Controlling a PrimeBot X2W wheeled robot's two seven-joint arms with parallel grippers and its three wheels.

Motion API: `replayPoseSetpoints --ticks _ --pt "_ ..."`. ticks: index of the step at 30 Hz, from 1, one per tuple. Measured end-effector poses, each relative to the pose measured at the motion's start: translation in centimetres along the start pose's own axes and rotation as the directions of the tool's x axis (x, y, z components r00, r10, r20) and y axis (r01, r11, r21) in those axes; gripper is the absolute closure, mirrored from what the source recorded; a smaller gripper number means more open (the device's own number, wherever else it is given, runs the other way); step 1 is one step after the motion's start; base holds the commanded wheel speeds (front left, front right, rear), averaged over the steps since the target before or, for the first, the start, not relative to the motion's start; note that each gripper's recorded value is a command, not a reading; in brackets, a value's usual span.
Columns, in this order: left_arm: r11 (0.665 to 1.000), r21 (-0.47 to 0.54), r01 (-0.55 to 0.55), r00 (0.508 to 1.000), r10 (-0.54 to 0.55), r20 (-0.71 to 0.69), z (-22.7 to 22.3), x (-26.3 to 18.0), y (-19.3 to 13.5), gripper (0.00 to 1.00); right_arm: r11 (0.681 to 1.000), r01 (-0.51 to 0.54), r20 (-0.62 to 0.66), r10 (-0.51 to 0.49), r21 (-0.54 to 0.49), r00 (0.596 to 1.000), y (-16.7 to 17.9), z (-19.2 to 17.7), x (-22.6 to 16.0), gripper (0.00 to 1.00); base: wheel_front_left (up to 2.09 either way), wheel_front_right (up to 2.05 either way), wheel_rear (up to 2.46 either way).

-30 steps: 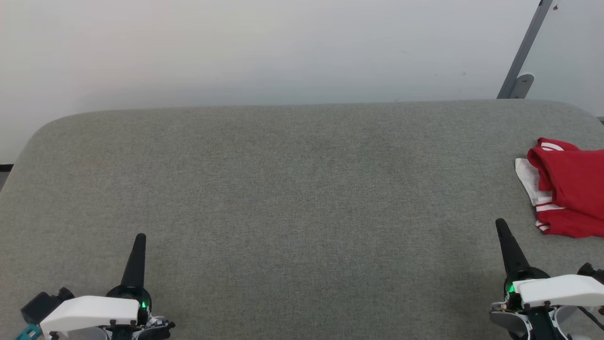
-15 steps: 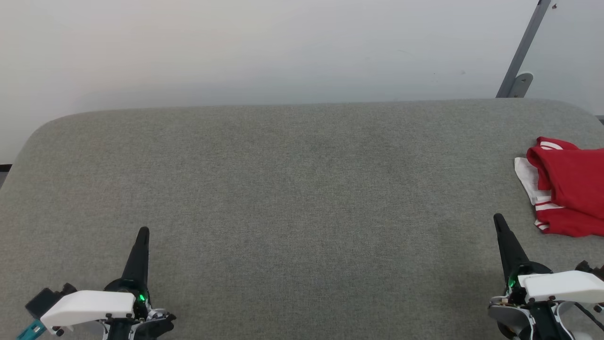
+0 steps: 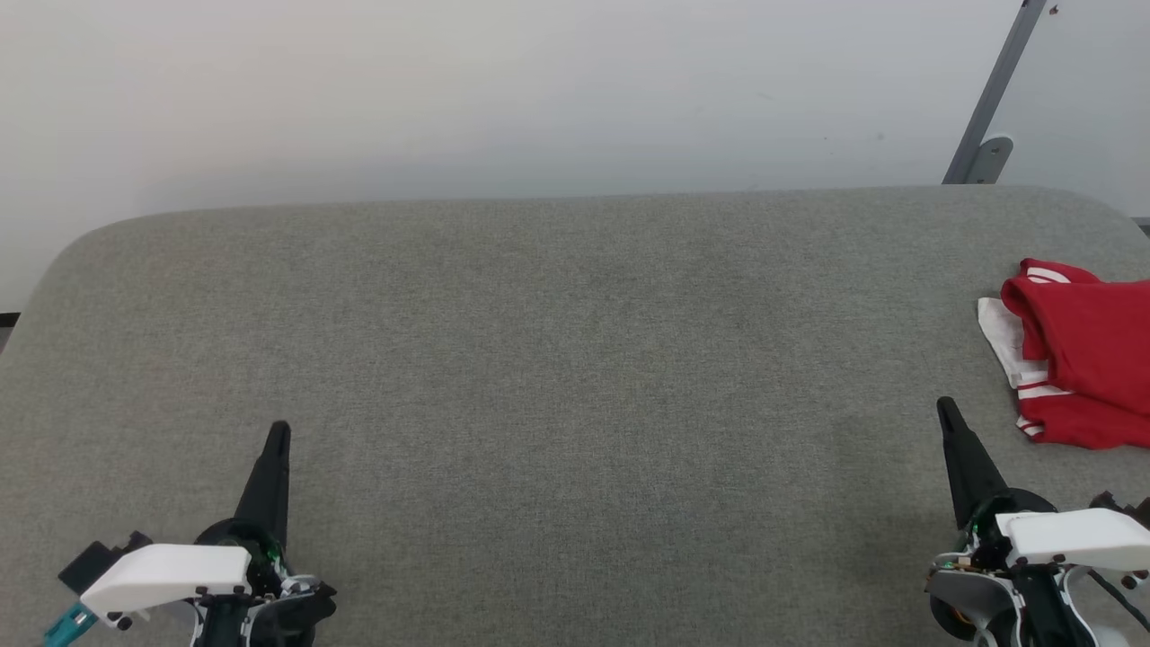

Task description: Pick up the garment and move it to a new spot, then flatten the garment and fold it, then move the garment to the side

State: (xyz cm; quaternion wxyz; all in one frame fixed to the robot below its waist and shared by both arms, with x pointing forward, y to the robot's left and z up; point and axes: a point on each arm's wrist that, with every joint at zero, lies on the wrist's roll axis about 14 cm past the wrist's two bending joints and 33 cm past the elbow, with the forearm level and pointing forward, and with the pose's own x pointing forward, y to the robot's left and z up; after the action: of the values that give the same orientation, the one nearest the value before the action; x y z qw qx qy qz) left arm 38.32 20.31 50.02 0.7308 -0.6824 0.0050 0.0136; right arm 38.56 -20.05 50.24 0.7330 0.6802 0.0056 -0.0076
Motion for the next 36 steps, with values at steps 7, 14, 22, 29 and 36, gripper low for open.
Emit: replayPoseSetpoints --ticks 7,14,22,29,36 --pt "0.999 -0.038 0.006 1.0 -0.007 -0.009 -0.2 0.24 -0.19 1.0 0.999 -0.006 -0.001 0.006 0.048 1.0 0.12 -0.01 0.1 1.0 0.0 0.0 0.0" --pt "0.997 -0.071 0.012 1.0 -0.014 -0.014 -0.33 0.42 -0.36 1.0 0.997 -0.014 -0.004 0.014 0.076 1.0 0.36 -0.05 0.29 1.0 0.0 0.0 0.0" --pt "0.997 -0.071 0.013 1.0 -0.014 -0.014 -0.33 0.42 -0.36 1.0 0.997 -0.014 -0.004 0.014 0.076 1.0 0.36 -0.05 0.29 1.0 0.0 0.0 0.0" --pt "0.997 -0.071 0.013 1.0 -0.014 -0.014 -0.33 0.41 -0.36 1.0 0.997 -0.014 -0.004 0.014 0.076 1.0 0.36 -0.05 0.29 1.0 0.0 0.0 0.0" --pt "0.997 -0.072 0.013 1.0 -0.014 -0.014 -0.33 0.41 -0.36 1.0 0.997 -0.014 -0.004 0.014 0.076 1.0 0.36 -0.05 0.29 1.0 0.0 0.0 0.0"
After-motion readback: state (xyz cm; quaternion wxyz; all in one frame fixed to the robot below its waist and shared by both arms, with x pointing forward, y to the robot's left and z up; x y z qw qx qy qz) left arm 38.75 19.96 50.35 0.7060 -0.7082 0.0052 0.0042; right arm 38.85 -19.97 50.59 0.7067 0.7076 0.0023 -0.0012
